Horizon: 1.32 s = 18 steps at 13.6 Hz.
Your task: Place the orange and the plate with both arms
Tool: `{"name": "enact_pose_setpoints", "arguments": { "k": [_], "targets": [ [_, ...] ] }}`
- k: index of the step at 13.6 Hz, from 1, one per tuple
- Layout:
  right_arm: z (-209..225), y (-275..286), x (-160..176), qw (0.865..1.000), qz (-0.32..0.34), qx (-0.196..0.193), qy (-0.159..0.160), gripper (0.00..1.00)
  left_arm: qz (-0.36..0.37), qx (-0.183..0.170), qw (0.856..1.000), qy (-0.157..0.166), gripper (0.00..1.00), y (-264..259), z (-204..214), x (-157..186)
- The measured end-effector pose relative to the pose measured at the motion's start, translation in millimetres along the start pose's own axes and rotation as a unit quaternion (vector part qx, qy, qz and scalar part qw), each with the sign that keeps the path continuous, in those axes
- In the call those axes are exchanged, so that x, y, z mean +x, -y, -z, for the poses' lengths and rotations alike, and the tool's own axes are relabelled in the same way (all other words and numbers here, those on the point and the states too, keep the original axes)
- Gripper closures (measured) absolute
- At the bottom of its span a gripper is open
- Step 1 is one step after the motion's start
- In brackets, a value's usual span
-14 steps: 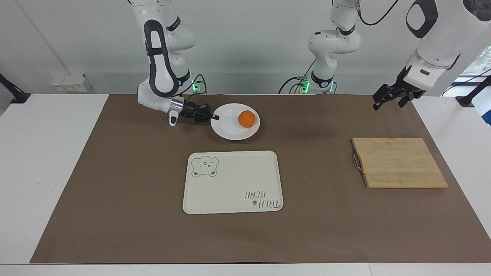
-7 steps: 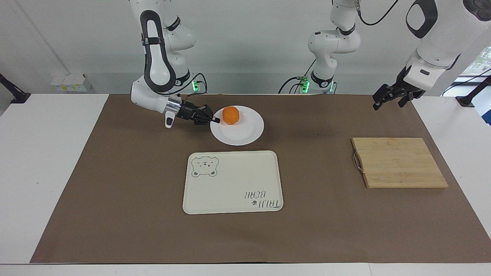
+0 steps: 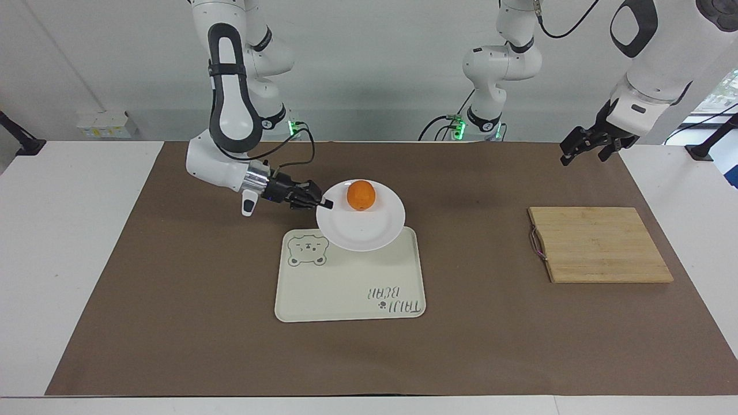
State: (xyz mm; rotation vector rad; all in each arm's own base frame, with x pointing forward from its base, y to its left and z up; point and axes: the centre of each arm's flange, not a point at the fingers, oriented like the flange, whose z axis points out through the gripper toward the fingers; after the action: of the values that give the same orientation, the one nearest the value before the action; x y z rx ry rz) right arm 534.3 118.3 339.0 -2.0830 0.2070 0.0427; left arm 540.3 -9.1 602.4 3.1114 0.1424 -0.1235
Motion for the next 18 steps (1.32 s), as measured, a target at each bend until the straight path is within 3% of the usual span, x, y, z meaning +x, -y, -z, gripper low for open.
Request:
{"name": "enact_pose_setpoints", "arguments": {
  "k": [3,8,18],
  "targets": [
    [-0.1,13.3,39.2,1.000,-0.007,-0.002,-0.004,0.96,0.000,0.000,1.000,0.000,0.00,0.0,0.0,0.0],
    [-21.5,-16.6,93.6,1.000,-0.015,-0.015,-0.006,0.96,0.000,0.000,1.000,0.000,0.00,0.0,0.0,0.0],
    [-31.6,-55.1,101.0,0.999,-0.004,-0.042,0.010,0.96,0.000,0.000,1.000,0.000,0.00,0.0,0.0,0.0]
  ]
}}
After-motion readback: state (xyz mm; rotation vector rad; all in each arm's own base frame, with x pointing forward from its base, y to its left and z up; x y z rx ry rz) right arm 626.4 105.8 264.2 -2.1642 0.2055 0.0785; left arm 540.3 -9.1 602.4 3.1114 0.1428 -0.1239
